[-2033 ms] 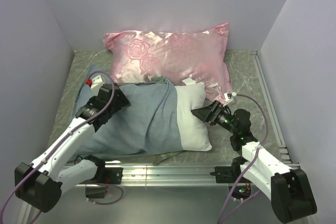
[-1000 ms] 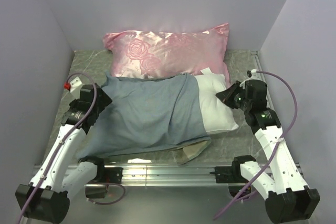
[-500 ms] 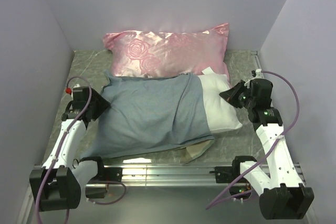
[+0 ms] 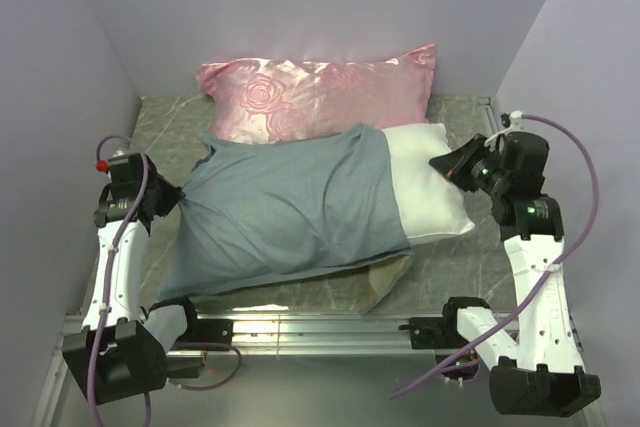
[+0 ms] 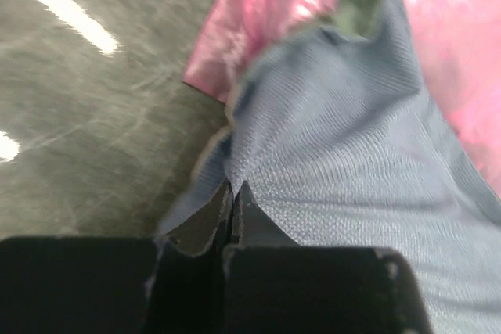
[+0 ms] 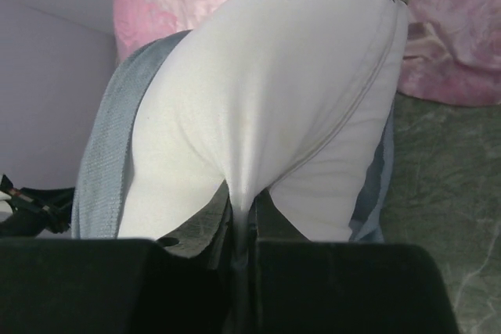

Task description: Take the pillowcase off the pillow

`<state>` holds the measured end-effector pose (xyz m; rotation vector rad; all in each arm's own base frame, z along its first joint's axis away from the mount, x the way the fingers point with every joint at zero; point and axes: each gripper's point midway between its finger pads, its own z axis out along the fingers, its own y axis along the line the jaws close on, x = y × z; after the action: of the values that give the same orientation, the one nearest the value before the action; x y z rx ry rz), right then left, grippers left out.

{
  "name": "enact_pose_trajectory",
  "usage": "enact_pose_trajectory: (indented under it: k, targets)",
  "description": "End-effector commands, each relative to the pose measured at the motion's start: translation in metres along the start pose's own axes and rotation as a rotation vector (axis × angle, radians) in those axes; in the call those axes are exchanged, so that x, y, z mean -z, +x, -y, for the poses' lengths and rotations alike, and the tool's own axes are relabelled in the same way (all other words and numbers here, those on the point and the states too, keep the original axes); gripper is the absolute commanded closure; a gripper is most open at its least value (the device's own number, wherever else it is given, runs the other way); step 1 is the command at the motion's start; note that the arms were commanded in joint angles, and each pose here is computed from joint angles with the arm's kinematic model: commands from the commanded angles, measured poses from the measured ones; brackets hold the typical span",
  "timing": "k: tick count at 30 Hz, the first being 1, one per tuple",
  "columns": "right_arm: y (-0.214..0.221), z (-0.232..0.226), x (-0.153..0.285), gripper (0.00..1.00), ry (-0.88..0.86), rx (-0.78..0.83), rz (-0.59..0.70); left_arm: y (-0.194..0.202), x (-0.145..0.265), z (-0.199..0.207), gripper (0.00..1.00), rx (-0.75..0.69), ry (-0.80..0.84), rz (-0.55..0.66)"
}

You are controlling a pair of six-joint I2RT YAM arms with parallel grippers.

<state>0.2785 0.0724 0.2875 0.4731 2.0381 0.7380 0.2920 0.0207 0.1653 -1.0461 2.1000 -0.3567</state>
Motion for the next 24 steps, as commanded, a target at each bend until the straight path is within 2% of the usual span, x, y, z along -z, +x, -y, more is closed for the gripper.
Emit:
enact_pose_trajectory:
  k: [1, 6, 13, 19, 24]
  targets:
    - [-0.073, -0.037, 0.036, 1.00, -0.045, 0.041, 0.239, -0.048, 0.016, -0.005, 0.99, 0.016, -0.037, 0.162]
    - [-0.103, -0.062, 0.065, 1.00, -0.067, 0.012, 0.301, -0.083, 0.022, -0.037, 0.99, 0.123, -0.101, 0.271]
    - [-0.150, -0.107, 0.118, 1.00, -0.105, -0.016, 0.448, -0.106, 0.017, -0.060, 1.00, 0.246, -0.087, 0.273]
    - [-0.185, -0.134, 0.161, 1.00, -0.117, -0.036, 0.574, -0.133, 0.026, -0.062, 0.99, 0.279, -0.110, 0.329]
    - [-0.203, -0.150, 0.181, 1.00, -0.144, -0.046, 0.628, -0.151, 0.033, -0.058, 0.99, 0.301, -0.109, 0.364]
